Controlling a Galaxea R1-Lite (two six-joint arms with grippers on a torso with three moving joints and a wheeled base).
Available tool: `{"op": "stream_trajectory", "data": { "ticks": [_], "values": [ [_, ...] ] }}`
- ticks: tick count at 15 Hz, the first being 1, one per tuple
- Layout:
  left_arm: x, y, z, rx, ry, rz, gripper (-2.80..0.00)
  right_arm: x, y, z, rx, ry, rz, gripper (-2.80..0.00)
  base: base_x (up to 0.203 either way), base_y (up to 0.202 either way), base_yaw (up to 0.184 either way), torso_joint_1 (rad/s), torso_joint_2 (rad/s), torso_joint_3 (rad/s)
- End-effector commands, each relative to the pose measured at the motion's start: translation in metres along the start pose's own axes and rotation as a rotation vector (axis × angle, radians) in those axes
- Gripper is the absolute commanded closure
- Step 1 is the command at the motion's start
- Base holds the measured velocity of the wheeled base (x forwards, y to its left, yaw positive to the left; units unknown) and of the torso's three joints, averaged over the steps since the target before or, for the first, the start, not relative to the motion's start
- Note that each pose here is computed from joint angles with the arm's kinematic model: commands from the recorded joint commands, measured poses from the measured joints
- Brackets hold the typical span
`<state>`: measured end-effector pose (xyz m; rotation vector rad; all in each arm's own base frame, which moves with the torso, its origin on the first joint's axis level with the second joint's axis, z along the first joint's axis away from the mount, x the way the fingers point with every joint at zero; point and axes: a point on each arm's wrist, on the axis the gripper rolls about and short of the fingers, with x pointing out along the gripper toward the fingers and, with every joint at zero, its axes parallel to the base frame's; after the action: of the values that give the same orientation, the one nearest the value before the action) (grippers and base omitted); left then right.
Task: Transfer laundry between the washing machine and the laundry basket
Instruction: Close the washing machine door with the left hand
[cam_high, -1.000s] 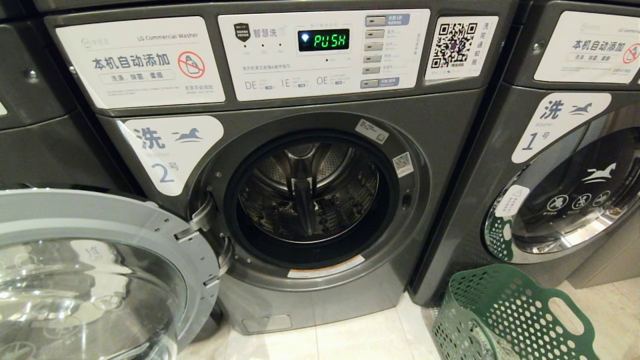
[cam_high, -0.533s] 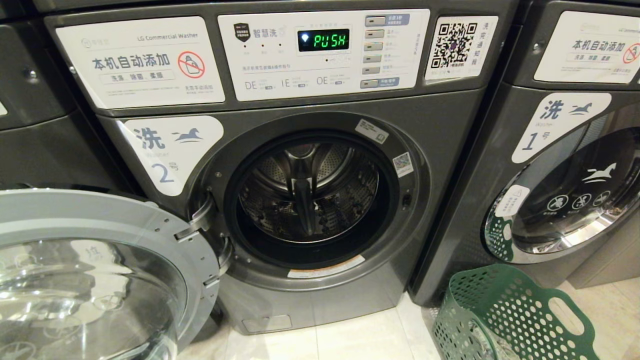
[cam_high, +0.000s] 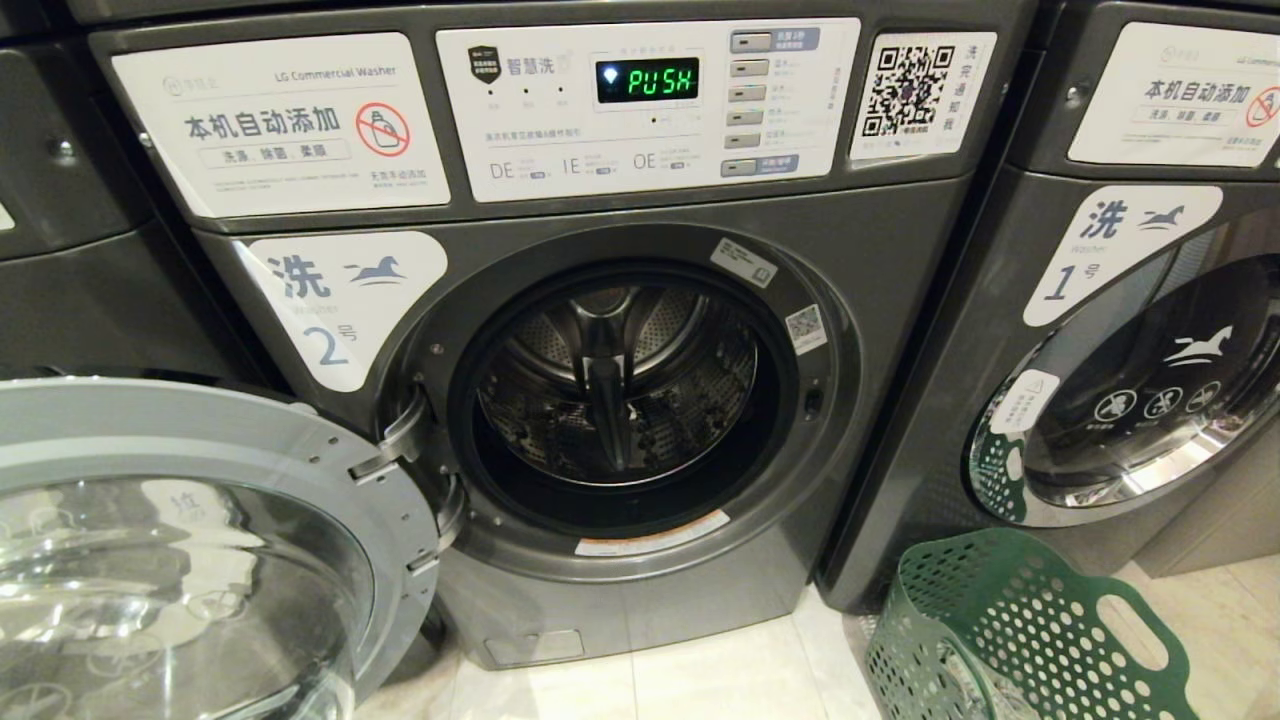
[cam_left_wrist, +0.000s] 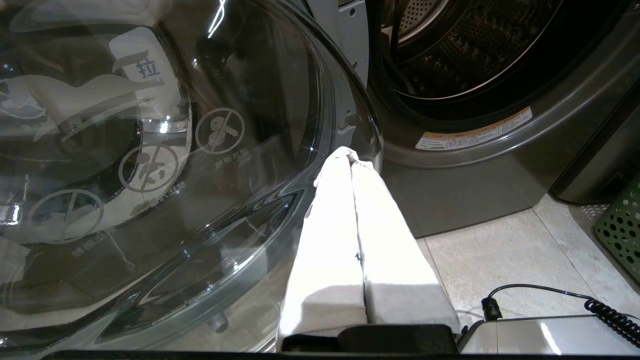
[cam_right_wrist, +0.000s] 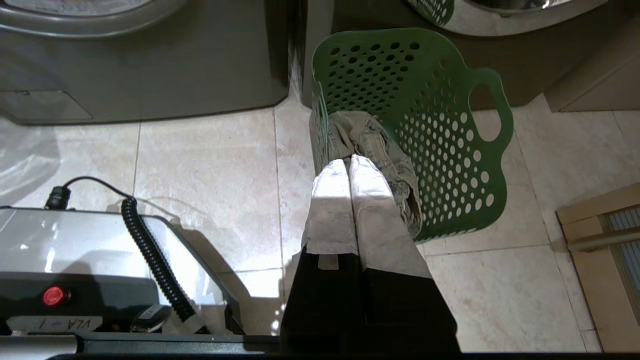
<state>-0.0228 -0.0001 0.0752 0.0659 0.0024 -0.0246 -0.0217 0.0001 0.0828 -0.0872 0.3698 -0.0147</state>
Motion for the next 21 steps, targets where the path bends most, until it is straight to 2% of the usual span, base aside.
{"op": "stream_trajectory", "data": {
  "ticks": [1, 3, 21],
  "values": [
    [0.0001, 0.0000, 0.0000, 0.002, 0.001, 0.000, 0.00, -0.0065, 0.0003, -0.0053, -0.003, -0.096, -0.004, 0.00, 0.000, 0.000, 0.000, 0.000, 0.00, 0.000],
    [0.0001, 0.0000, 0.0000, 0.000, 0.001, 0.000, 0.00, -0.0112, 0.0005, -0.0099, 0.001, -0.174, -0.004, 0.00, 0.000, 0.000, 0.000, 0.000, 0.00, 0.000],
    [0.0001, 0.0000, 0.0000, 0.000, 0.001, 0.000, 0.00, -0.0110, 0.0004, -0.0102, 0.002, -0.173, -0.002, 0.00, 0.000, 0.000, 0.000, 0.000, 0.00, 0.019]
  ]
}}
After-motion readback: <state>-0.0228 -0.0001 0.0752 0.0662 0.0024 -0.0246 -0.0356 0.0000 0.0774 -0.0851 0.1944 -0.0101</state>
